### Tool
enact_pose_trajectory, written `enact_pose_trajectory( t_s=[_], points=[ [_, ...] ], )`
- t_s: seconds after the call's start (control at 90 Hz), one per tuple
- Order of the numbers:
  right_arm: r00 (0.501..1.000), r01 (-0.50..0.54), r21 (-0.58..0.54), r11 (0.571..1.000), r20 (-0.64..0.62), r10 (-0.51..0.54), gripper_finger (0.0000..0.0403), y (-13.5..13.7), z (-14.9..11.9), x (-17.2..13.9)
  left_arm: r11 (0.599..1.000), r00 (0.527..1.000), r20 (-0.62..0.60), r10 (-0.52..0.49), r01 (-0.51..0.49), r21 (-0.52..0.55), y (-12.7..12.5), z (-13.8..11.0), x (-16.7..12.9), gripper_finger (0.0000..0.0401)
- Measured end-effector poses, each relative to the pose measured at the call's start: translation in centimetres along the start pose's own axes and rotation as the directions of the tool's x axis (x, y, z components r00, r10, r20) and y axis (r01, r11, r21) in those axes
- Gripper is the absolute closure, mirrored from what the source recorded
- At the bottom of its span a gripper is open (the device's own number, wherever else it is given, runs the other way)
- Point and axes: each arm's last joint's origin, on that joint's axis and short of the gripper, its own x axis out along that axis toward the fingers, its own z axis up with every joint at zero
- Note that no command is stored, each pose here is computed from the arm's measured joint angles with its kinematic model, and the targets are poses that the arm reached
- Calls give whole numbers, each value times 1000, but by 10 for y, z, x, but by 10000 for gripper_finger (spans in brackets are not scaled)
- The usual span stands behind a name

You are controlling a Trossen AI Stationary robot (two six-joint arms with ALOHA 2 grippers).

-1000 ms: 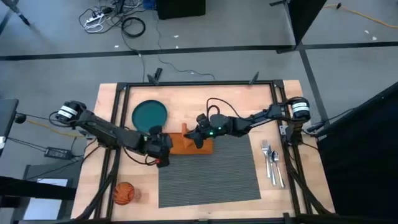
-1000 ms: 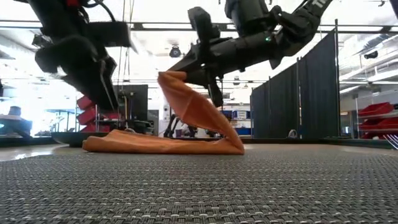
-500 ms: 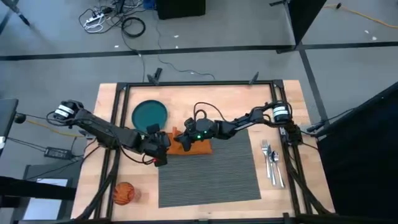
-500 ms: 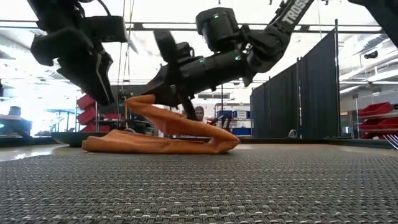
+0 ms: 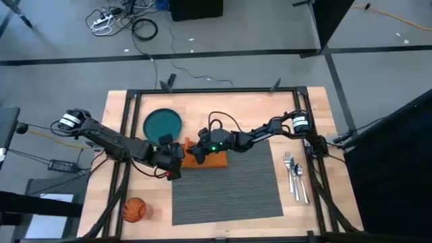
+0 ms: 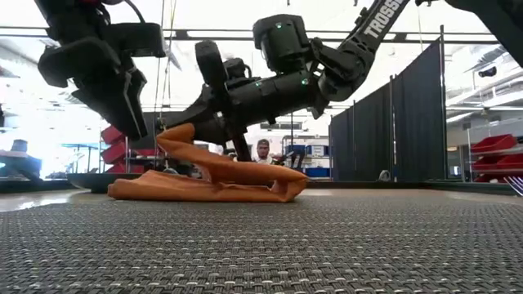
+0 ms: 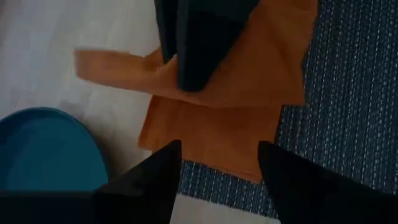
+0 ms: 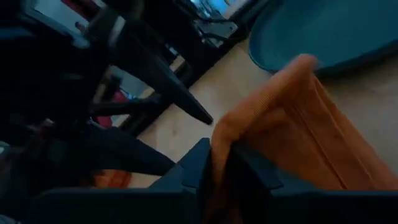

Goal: Set table place
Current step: Fold the orange table napkin

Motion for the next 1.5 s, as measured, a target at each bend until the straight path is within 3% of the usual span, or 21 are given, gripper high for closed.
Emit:
enact_pose_trajectory(
  t_s=[0.3,0.489,0.567,0.667,0.789,0.933,1.067,1.322,1.5],
  points=[
    [999,-32,-52,998,-27,30,247,-2,2,0,1000,1000,-9,13,-13,2,3,19,-24,204],
    [970,-205,-91,975,-150,190,225,-4,28,-11,999,991,124,-51,52,-7,-4,31,-22,204],
    [952,-238,-136,962,-230,203,225,-2,40,-23,997,984,166,-68,73,-21,-7,27,-12,204],
    [943,-173,-269,947,-323,80,228,-2,42,-41,994,977,199,-81,94,-54,-9,17,2,204],
    [924,-34,-451,892,-353,-144,235,-4,24,-54,991,971,224,-82,103,-87,-7,-2,24,204],
    [921,51,-537,842,-301,-248,241,-13,1,-55,986,965,257,-61,99,-135,3,-20,44,204],
    [876,127,-600,790,-306,-373,245,-27,-17,-58,986,977,212,-7,42,-161,14,-34,56,204],
    [819,168,-607,776,-352,-453,249,-31,-25,-64,963,992,79,102,-79,-259,29,-61,68,204],
    [833,179,-619,764,-318,-453,250,-23,-19,-62,970,990,101,99,-74,-230,27,-48,60,204]
  ],
)
